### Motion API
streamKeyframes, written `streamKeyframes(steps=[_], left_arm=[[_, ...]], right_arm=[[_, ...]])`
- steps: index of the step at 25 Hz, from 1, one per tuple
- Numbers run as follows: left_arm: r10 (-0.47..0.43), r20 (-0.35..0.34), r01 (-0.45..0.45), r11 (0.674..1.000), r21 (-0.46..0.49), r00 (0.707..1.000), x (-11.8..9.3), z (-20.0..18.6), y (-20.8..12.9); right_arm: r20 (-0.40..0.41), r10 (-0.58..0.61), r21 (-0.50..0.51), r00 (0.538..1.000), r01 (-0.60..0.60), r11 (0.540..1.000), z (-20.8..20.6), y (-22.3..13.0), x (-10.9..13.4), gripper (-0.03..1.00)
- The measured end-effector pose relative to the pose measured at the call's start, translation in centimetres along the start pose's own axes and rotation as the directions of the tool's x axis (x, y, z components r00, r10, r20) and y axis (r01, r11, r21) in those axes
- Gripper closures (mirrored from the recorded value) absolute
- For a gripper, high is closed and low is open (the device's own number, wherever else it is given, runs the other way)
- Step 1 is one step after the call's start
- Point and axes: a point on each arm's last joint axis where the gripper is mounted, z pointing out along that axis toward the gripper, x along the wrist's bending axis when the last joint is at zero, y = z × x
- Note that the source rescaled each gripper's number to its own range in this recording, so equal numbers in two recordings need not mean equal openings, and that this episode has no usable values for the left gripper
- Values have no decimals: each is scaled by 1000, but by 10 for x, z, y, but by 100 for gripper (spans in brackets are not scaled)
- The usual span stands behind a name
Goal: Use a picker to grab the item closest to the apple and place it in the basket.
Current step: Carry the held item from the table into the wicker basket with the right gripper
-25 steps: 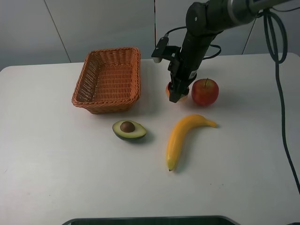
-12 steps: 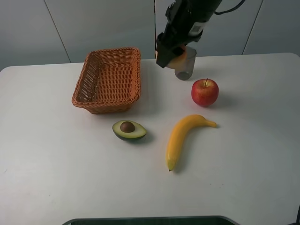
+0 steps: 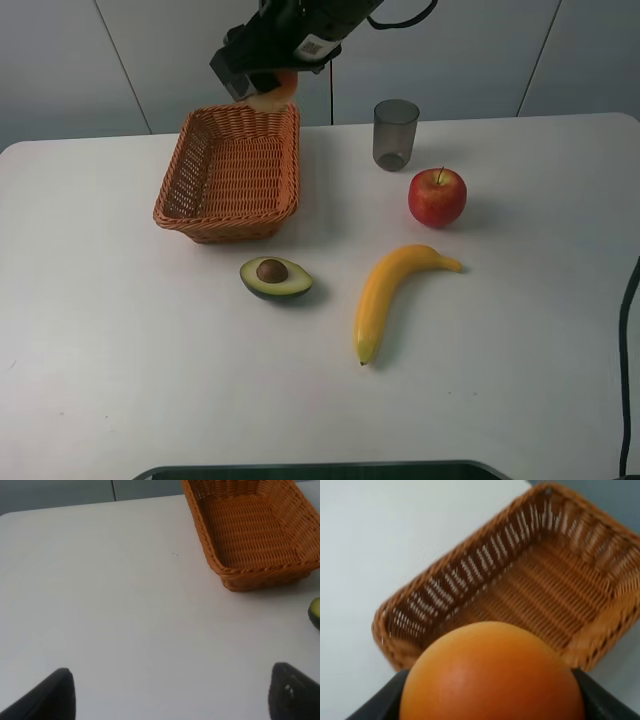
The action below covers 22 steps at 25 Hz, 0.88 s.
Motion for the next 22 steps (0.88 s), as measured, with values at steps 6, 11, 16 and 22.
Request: streamKeyframes(steps=[6, 11, 16, 22], left_arm=[[2, 0, -2, 1000, -2, 1000, 0, 0, 0], [2, 0, -2, 1000, -2, 1000, 0, 0, 0], [2, 0, -2, 1000, -2, 1000, 0, 0, 0], [2, 0, -2, 1000, -2, 1000, 0, 0, 0]], right_arm=[[22, 69, -19, 997, -69, 997, 53, -16, -7, 97], [41, 77, 7, 996, -77, 997, 89, -36, -12, 97], [56, 80, -2, 995, -80, 997, 104, -44, -15, 97], [66, 81, -22, 995, -80, 997, 109, -46, -16, 97]])
